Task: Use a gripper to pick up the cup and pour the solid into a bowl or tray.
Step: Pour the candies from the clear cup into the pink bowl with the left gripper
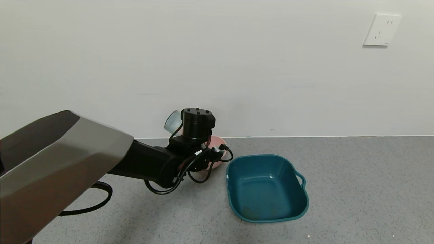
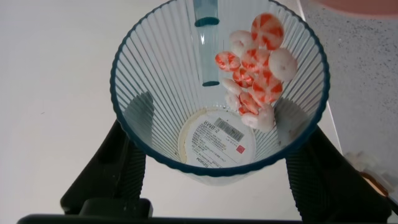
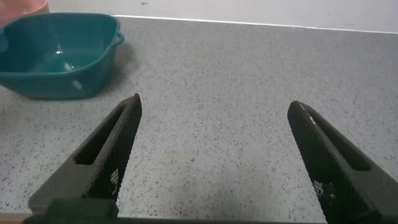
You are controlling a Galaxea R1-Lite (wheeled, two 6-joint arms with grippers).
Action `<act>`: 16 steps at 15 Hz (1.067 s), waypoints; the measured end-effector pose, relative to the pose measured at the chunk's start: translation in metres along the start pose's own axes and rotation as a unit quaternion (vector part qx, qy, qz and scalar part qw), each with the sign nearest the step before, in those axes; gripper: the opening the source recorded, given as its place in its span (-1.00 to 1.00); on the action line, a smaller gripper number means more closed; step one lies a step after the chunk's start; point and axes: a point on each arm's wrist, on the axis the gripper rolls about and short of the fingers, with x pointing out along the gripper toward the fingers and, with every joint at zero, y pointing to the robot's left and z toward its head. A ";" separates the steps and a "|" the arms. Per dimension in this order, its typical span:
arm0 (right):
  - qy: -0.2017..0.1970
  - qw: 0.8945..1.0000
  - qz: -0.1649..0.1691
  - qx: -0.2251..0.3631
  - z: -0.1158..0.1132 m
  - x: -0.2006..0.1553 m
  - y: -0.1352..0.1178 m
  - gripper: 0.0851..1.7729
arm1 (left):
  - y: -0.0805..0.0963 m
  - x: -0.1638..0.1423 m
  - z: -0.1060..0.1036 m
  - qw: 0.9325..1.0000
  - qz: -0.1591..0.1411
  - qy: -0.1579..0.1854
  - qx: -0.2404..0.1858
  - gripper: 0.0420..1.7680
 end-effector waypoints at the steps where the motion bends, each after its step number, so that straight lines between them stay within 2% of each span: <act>1: 0.000 1.000 0.000 0.000 0.000 0.000 0.000 0.93 | 0.000 0.000 0.000 1.000 0.000 0.000 -0.002 0.45; 4: 0.000 1.000 0.000 0.000 0.000 0.000 0.000 0.93 | 0.003 -0.002 -0.004 1.000 0.007 0.002 -0.016 0.45; 10: 0.000 1.000 0.000 0.000 0.000 0.000 0.000 0.93 | -0.003 -0.008 -0.020 0.996 0.002 0.001 -0.090 0.45; 14: 0.000 1.000 0.000 0.000 0.000 0.000 0.000 0.93 | -0.006 -0.012 -0.028 0.983 -0.002 0.002 -0.184 0.45; 16: 0.000 1.000 0.000 0.000 0.000 0.000 0.000 0.93 | -0.008 -0.014 -0.031 0.971 -0.003 -0.003 -0.238 0.45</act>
